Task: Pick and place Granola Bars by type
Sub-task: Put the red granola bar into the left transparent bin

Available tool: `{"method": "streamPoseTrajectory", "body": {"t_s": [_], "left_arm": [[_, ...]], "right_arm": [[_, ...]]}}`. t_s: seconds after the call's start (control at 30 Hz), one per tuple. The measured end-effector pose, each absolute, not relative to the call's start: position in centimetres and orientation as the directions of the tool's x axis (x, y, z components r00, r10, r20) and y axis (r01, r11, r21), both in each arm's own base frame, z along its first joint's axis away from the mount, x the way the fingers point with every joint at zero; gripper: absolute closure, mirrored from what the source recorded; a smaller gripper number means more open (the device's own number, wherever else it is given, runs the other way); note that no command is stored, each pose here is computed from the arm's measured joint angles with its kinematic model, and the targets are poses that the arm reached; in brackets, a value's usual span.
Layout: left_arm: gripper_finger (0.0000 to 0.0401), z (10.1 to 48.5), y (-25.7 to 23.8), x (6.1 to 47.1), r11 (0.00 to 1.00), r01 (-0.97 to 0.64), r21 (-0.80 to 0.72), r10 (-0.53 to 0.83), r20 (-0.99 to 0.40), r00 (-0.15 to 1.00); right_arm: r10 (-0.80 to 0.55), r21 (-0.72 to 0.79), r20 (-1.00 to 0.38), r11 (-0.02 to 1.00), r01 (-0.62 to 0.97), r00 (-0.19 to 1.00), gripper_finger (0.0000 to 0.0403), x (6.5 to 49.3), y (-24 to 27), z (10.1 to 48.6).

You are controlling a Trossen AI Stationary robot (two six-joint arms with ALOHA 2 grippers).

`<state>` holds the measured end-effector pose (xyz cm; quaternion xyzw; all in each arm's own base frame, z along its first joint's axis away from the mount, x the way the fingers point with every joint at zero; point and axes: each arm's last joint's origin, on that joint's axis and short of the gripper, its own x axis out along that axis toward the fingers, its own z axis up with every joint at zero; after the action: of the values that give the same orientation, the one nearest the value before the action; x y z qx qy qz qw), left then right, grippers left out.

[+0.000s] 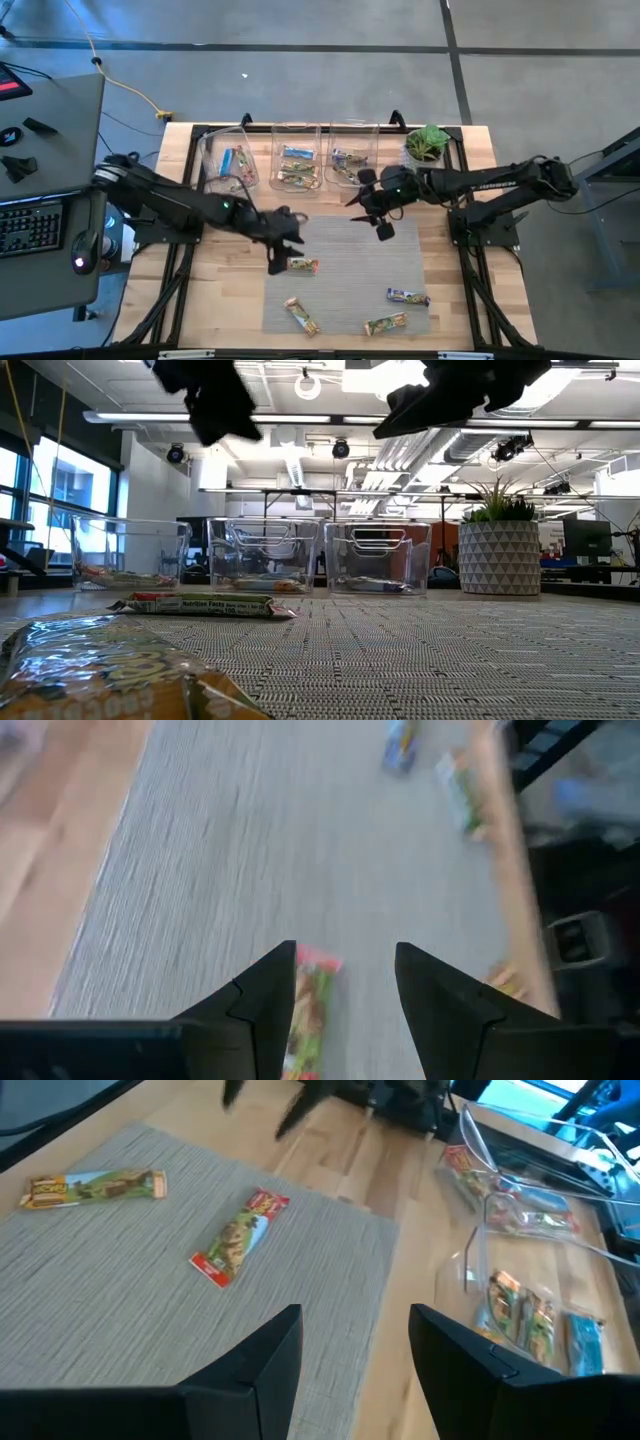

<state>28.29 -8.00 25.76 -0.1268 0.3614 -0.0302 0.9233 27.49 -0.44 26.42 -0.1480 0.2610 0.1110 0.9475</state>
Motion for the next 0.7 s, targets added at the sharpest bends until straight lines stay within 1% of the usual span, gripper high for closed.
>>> {"method": "streamPoseTrajectory", "body": {"t_s": [0.2, 0.47, 0.53, 0.6, 0.7], "left_arm": [[0.0235, 22.4, -9.2, 29.7, 0.965, -0.114, -0.238, -0.101, -0.733, 0.672], [0.0235, 17.8, -9.8, 31.3, 0.968, -0.122, -0.218, -0.115, -0.824, 0.554], [0.0235, 17.1, -9.8, 31.2, 0.971, -0.129, -0.202, -0.108, -0.848, 0.519], [0.0235, 16.7, -9.9, 31.5, 0.971, -0.129, -0.203, -0.108, -0.848, 0.519], [0.0235, 16.2, -9.8, 31.3, 0.973, -0.136, -0.188, -0.100, -0.868, 0.486]], "right_arm": [[0.139, -0.214, -0.530, 0.933, -0.290, 0.837, 0.0233, 27.5, -0.2, 26.4], [0.138, -0.193, -0.552, 0.938, -0.287, 0.822, 0.0233, 27.3, -0.2, 26.2], [0.139, -0.189, -0.561, 0.938, -0.290, 0.816, 0.0233, 27.3, -0.2, 26.1], [0.139, -0.188, -0.563, 0.938, -0.290, 0.814, 0.0233, 27.2, -0.2, 26.0], [0.139, -0.185, -0.573, 0.938, -0.292, 0.808, 0.0233, 27.2, -0.2, 25.9]]}}
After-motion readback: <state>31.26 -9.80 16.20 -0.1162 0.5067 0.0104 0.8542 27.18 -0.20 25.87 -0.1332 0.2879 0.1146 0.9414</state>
